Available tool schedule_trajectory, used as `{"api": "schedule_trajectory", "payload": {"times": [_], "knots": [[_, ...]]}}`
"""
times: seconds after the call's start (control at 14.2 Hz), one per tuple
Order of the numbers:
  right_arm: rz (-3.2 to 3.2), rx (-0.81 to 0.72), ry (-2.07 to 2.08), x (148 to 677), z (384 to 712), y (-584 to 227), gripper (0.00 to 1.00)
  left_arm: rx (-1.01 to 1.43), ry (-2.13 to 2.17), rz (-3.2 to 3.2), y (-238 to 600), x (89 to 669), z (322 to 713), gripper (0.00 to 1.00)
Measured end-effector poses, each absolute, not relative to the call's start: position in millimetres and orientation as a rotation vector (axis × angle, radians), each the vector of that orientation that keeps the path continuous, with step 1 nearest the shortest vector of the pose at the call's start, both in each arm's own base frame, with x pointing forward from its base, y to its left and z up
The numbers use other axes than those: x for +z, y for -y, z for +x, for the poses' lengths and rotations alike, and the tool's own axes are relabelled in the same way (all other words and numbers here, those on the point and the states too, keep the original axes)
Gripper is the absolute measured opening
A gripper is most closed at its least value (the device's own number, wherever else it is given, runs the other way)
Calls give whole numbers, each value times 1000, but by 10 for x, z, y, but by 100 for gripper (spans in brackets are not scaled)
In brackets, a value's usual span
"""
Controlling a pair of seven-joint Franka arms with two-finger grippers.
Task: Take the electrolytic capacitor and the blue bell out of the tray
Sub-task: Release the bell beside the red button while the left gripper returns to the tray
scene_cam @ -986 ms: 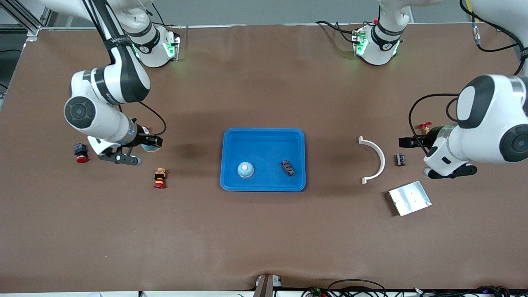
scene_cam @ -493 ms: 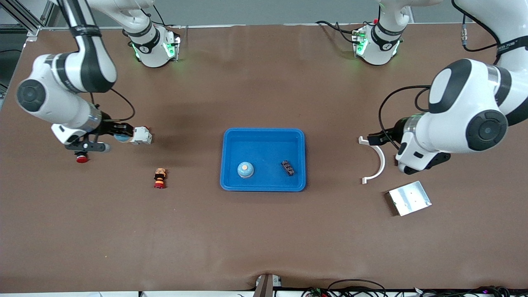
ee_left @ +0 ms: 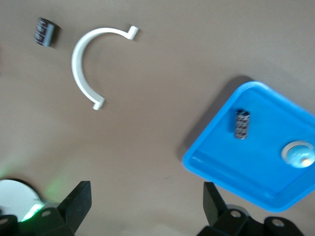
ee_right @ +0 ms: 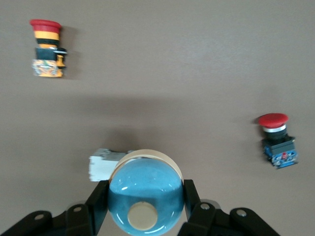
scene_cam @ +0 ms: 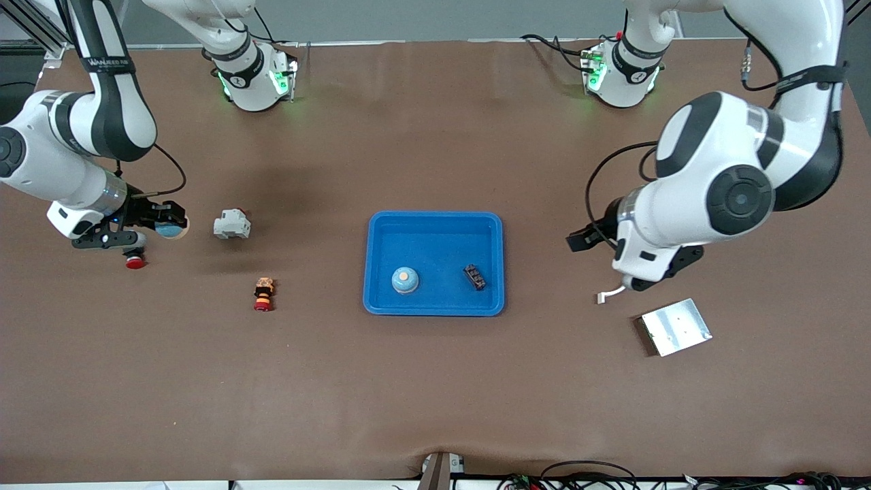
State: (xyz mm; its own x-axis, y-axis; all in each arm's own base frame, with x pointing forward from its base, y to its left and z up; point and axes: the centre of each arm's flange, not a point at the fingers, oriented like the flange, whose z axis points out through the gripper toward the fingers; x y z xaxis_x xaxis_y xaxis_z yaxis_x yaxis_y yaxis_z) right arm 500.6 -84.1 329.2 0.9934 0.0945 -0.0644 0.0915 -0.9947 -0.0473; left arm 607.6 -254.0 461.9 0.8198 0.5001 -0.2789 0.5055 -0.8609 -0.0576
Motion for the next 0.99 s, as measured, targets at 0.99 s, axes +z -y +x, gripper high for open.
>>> {"api": "schedule_trajectory", "payload": {"times": [0.99], "knots": [[-3080,69,291,2404,4719,1727,66,-281,-1304,2665,3741,3213,6279,100]]}}
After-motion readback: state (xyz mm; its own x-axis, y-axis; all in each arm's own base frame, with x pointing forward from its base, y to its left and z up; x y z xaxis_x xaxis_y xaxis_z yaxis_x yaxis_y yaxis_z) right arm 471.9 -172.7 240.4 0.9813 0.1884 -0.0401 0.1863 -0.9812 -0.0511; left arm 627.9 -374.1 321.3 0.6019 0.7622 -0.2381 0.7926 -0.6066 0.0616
